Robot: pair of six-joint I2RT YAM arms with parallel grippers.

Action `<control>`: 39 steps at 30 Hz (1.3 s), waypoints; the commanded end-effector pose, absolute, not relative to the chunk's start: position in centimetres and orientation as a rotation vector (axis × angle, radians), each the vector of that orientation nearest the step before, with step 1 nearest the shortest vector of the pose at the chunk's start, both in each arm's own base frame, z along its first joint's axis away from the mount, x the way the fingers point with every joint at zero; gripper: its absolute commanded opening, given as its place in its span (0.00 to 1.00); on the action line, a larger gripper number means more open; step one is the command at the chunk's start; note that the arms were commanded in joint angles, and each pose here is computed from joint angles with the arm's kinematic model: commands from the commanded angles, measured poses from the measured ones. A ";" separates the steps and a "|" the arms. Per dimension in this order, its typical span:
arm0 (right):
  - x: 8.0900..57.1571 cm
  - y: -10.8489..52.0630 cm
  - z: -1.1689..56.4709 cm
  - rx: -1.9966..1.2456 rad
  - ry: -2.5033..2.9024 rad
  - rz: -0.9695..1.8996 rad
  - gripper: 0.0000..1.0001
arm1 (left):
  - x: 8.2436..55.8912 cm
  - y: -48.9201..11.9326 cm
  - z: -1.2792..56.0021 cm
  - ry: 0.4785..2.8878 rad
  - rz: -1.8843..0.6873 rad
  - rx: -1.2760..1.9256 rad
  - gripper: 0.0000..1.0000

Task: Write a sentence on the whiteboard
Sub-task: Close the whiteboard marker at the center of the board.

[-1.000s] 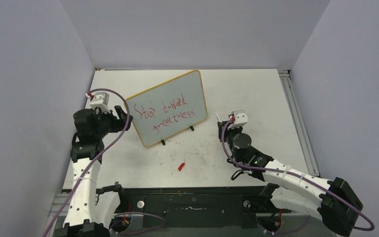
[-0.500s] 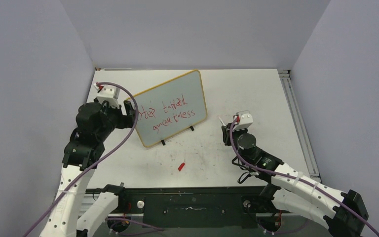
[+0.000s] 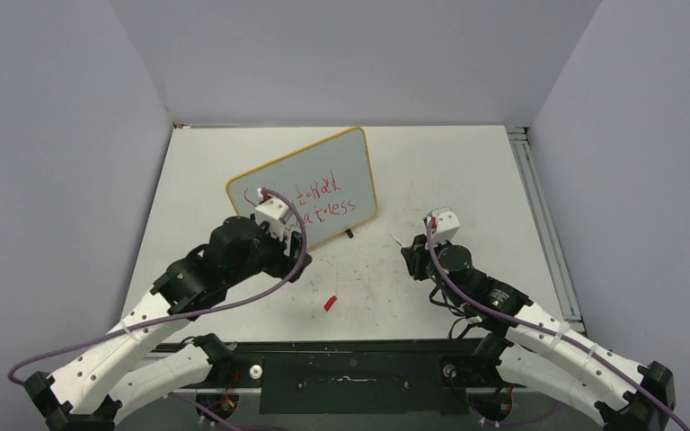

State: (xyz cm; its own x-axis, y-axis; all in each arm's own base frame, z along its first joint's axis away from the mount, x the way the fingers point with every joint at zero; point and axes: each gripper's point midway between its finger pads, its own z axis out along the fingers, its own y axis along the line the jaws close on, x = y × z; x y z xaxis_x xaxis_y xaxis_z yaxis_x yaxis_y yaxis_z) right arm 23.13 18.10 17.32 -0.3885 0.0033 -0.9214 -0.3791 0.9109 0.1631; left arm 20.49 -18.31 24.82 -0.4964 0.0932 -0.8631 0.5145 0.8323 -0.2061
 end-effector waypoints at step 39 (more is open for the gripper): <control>17.8 18.5 14.2 -0.146 2.269 0.601 0.06 | 16.7 -25.8 2.5 2.469 -0.436 0.668 0.37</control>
State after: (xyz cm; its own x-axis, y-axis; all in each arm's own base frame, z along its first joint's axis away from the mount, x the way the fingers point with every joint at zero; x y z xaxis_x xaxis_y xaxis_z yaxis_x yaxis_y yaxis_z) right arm 17.42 17.75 12.37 -0.7149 0.0454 -0.6977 -0.2763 0.8984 0.3415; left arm 16.39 -26.06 2.74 -0.7314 0.3707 -0.5724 0.5567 0.8093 -0.1872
